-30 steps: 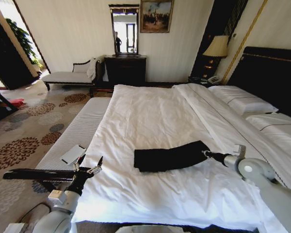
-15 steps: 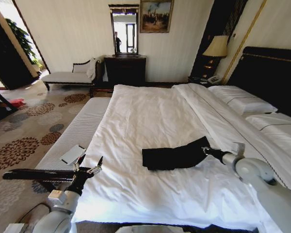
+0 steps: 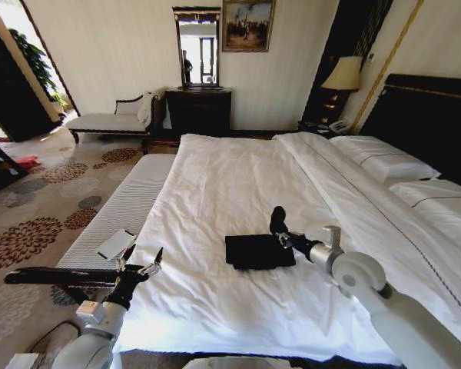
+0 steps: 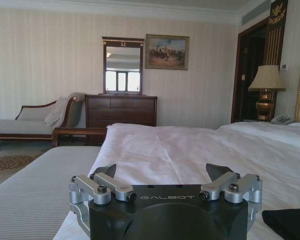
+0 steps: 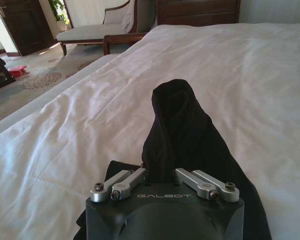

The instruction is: Fold the clothes on the bed.

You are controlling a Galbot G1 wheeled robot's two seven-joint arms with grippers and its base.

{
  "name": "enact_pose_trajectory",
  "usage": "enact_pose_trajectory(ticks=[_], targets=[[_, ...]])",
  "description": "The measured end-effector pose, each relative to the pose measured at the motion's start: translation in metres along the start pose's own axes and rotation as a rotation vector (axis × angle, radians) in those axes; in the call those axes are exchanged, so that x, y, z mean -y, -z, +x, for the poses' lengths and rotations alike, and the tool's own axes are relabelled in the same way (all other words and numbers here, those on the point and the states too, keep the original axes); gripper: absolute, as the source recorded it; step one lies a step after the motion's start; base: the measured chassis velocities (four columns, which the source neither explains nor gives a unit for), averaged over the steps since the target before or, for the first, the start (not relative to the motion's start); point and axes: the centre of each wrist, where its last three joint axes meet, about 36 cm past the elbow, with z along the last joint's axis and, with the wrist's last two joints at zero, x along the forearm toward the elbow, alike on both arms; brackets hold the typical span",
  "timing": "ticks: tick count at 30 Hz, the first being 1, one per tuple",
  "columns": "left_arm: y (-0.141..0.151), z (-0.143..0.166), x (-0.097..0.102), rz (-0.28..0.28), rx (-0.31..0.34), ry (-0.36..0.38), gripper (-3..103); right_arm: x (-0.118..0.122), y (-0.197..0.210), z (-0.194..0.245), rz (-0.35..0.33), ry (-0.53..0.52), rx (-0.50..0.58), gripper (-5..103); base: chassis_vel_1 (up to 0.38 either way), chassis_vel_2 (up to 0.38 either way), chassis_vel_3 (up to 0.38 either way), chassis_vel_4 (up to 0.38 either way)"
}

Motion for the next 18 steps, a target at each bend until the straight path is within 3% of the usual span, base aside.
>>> enact_pose_trajectory(ticks=[10,18], targets=[[0.0,0.0,0.0,0.0,0.0,0.0,100,-0.008,-0.025,-0.055,0.033,0.025,-0.081,7,0.0,0.0,0.0,0.0],[0.0,0.0,0.0,0.0,0.0,0.0,100,-0.02,-0.036,-0.066,0.042,0.041,-0.105,7,0.0,0.0,0.0,0.0]])
